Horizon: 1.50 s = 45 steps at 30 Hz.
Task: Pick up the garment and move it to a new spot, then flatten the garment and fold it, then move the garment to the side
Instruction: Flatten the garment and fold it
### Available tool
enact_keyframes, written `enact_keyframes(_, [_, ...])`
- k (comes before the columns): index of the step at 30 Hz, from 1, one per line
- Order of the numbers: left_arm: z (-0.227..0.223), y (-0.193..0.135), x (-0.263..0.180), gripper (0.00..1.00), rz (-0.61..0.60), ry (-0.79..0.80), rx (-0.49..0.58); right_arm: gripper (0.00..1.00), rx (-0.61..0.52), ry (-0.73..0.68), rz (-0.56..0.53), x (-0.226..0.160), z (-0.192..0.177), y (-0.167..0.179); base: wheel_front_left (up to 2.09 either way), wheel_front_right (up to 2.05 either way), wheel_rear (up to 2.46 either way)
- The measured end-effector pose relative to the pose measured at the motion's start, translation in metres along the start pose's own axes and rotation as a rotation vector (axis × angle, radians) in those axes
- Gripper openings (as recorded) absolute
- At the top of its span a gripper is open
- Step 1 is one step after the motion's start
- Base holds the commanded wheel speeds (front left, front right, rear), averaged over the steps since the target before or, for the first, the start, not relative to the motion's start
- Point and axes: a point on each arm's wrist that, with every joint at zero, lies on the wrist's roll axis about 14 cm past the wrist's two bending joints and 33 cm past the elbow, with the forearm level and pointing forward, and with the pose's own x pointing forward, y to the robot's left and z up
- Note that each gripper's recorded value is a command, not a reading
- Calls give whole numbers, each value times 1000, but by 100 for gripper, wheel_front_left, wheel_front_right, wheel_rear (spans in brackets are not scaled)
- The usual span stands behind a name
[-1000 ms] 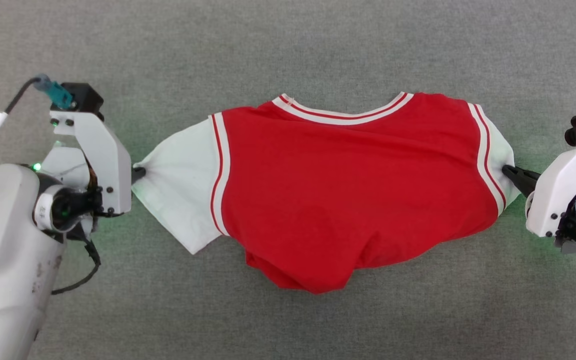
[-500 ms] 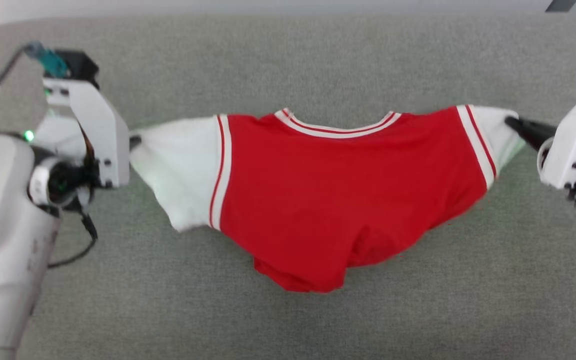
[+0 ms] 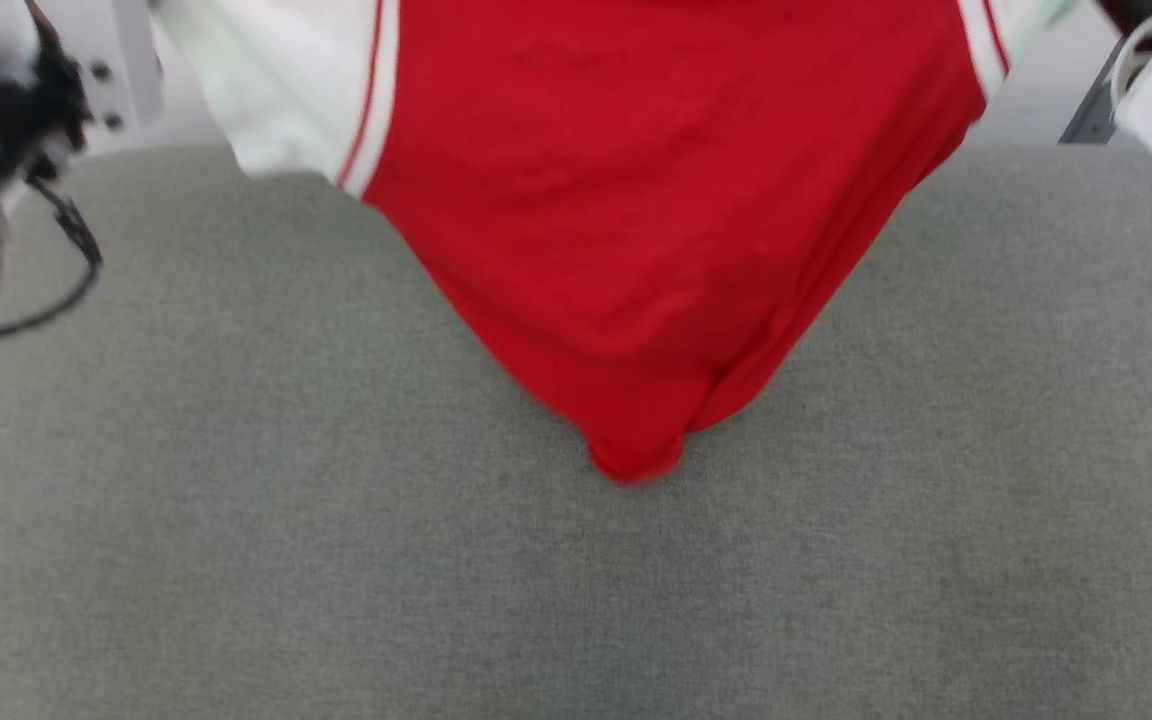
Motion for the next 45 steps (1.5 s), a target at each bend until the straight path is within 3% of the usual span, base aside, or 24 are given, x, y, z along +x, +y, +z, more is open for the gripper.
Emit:
enact_keyframes(9, [84, 12, -48, 0, 56, -228, 55, 0, -56, -235, 37, -14, 88, 29, 0, 0, 0])
enact_keyframes(18, [107, 21, -56, 0, 70, -296, 64, 0, -59, -287, 46, -8, 108, 28, 0, 0, 0])
enact_keyframes(26, [102, 14, -8, 0, 55, -323, 101, 0, -119, -356, 17, 29, 108, 12, 0, 0, 0])
enact_keyframes(32, [115, 9, 38, 0, 73, -424, 125, 0, -240, -439, -19, 72, 101, -2, 0, 0, 0])
enact_keyframes(35, [136, 4, 54, 0, 77, -560, 121, 0, -330, -535, -50, 88, 107, -15, 0, 0, 0])
enact_keyframes(40, [164, -3, 67, 0, 84, -849, 136, 0, -593, -687, -104, 105, 118, -34, 0, 0, 0])
enact_keyframes(42, [156, -8, 77, 0, 54, -915, 153, 0, -681, -660, -97, 120, 101, -35, 0, 0, 0])
enact_keyframes(45, [115, -11, 108, 0, 20, -857, 194, 0, -726, -587, -22, 144, 47, -26, 0, 0, 0])
